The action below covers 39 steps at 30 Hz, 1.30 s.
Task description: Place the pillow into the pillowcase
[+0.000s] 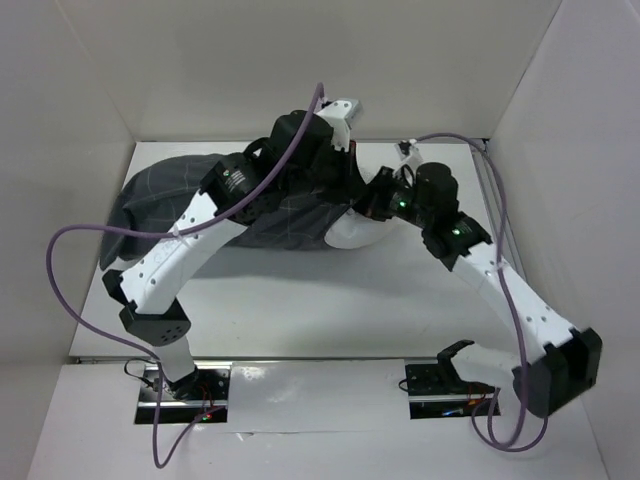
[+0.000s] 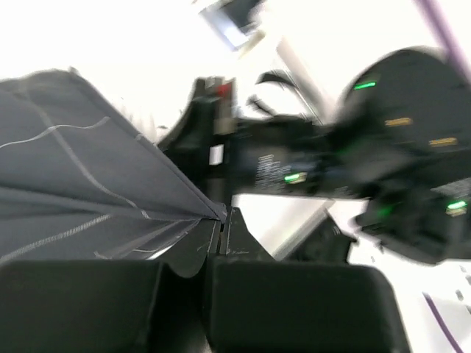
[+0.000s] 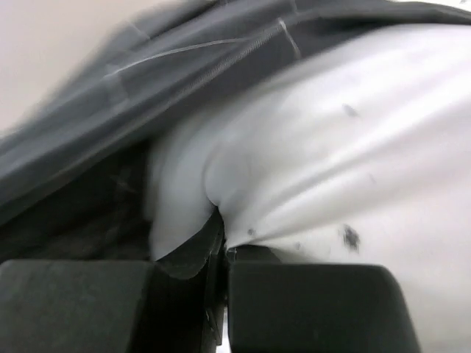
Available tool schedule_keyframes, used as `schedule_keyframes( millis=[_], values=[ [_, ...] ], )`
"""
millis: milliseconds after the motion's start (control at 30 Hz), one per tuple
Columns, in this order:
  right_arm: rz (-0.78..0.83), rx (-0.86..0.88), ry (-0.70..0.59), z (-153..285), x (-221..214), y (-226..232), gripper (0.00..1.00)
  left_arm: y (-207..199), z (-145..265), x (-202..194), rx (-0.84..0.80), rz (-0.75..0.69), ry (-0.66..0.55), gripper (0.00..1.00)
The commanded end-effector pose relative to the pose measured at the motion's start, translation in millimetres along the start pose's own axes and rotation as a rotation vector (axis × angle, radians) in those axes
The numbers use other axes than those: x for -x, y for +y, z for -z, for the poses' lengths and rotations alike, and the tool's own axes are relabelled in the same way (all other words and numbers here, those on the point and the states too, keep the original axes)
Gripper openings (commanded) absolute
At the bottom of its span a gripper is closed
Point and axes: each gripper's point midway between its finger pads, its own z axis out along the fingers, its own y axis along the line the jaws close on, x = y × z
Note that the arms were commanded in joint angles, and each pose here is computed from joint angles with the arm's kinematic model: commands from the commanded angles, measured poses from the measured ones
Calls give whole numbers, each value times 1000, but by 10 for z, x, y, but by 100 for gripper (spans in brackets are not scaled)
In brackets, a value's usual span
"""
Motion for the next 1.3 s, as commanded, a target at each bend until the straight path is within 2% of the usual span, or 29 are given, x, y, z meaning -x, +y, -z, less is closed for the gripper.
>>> schedule_keyframes(
  millis=[0,167,300,433,467,533,567,600,633,667,733,800,833,867,933,967,1000,1100,1267],
  values=[
    [29,21,-103,545,172,362,0,-783,987,692,-393,-3,-235,0],
    [-18,-48,-116,1105,61,423,0,-594,1206,885,-365,27,-293,0],
    [-93,-60,-100,1322,-22,490,0,-270,1007,1016,-288,62,-298,0],
    [-158,-133,-75,1204,-99,300,0,203,317,969,-218,106,-200,0],
    [-176,-174,-74,1119,-93,199,0,489,-88,910,-167,132,-156,0],
    [-170,-304,-142,1009,12,-106,0,709,-444,786,-117,143,-106,0],
    [-145,-433,-193,930,143,-407,0,857,-678,654,-78,118,-66,0],
    [-136,-458,-229,874,257,-507,0,933,-745,587,-52,106,-47,12],
    [-132,-518,-209,731,245,-777,0,935,-777,505,-41,89,-25,56],
    [-149,-556,-229,694,332,-954,0,907,-788,488,-37,69,-26,73],
    [-189,-561,-250,634,537,-1401,4,869,-732,427,-5,25,-16,98],
    [-258,-628,-207,582,532,-1918,11,905,-685,285,47,-20,15,100],
    [-277,-654,-200,584,515,-2049,19,872,-541,308,65,-36,-1,100],
    [-281,-673,-199,607,518,-2137,29,956,-562,143,134,-43,31,97],
    [-267,-679,-216,695,570,-2188,60,1035,-498,-23,209,-45,54,90],
    [-252,-684,-222,749,580,-2197,81,1025,-401,-68,250,-44,42,88],
    [-241,-697,-224,841,568,-2201,85,1107,-447,-284,293,-45,88,85],
    [-255,-718,-228,1079,530,-2224,90,1164,-521,-643,383,-55,119,80],
    [-235,-661,-113,1150,141,-2122,90,1199,-760,-903,443,-69,147,80]
  ],
)
